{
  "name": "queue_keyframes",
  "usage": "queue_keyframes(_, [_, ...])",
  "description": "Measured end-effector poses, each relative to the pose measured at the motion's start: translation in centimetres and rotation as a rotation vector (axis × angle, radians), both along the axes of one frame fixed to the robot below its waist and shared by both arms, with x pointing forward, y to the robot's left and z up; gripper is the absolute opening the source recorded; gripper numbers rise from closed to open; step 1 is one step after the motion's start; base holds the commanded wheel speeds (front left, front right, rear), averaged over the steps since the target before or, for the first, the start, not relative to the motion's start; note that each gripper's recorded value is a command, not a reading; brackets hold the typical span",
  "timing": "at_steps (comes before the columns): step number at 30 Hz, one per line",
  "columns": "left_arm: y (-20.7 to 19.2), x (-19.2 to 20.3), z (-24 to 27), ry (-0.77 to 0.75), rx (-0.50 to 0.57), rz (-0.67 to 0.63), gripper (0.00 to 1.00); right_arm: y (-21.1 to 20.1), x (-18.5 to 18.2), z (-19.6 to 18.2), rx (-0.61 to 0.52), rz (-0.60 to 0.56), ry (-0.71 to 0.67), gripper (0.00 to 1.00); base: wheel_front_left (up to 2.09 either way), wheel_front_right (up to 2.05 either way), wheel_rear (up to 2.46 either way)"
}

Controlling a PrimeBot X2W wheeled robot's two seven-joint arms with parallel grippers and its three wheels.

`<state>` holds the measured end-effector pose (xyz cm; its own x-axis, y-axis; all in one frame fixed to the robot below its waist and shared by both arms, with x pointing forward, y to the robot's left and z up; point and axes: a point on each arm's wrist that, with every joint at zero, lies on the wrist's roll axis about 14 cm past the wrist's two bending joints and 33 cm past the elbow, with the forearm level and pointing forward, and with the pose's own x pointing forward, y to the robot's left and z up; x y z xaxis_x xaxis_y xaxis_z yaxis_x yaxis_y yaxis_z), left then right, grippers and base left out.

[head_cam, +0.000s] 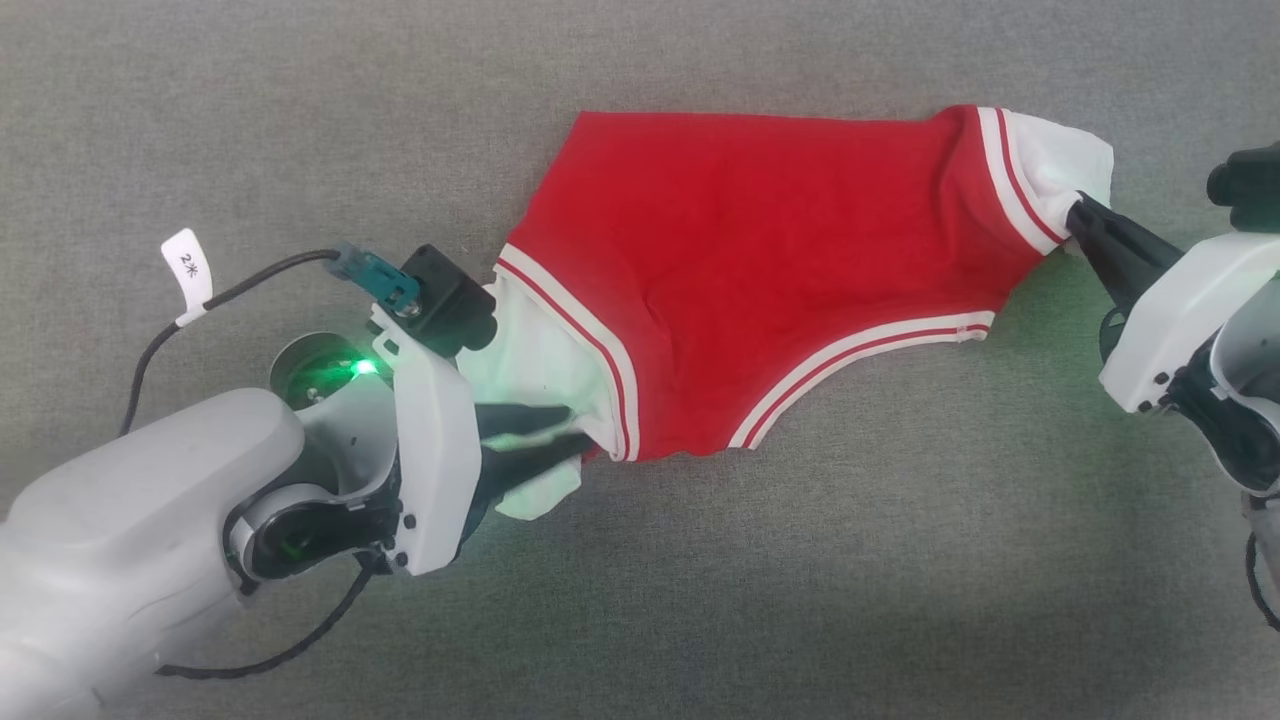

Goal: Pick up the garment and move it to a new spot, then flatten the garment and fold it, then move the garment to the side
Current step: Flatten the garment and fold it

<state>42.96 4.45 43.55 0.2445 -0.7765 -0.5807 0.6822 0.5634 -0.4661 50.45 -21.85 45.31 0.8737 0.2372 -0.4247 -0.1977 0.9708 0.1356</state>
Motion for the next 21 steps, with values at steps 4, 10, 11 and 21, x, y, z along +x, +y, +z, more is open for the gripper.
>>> queue_keyframes(4, [-0.2, 0.1, 0.9, -0.001, -0.038, 0.021, 0.0, -0.4, 0.0, 0.4, -0.009, -0.004, -0.008, 0.0, 0.0, 0.0, 0.0])
queue_keyframes(10, [0.7, 1.5, 3.3, -0.046, -0.102, 0.098, 0.0, -0.9, 0.6, 2.0, -0.014, -0.012, -0.051, 0.0, 0.0, 0.0, 0.0])
queue_keyframes(11, [1.1, 2.1, 3.8, -0.066, -0.116, 0.123, 0.0, -0.9, 0.9, 2.6, -0.007, -0.014, -0.069, 0.0, 0.0, 0.0, 0.0])
queue_keyframes(21, [6.6, 13.7, 9.9, -0.307, -0.248, 0.489, 0.0, 0.6, 7.8, 11.1, 0.081, -0.022, -0.291, 0.0, 0.0, 0.0, 0.0])
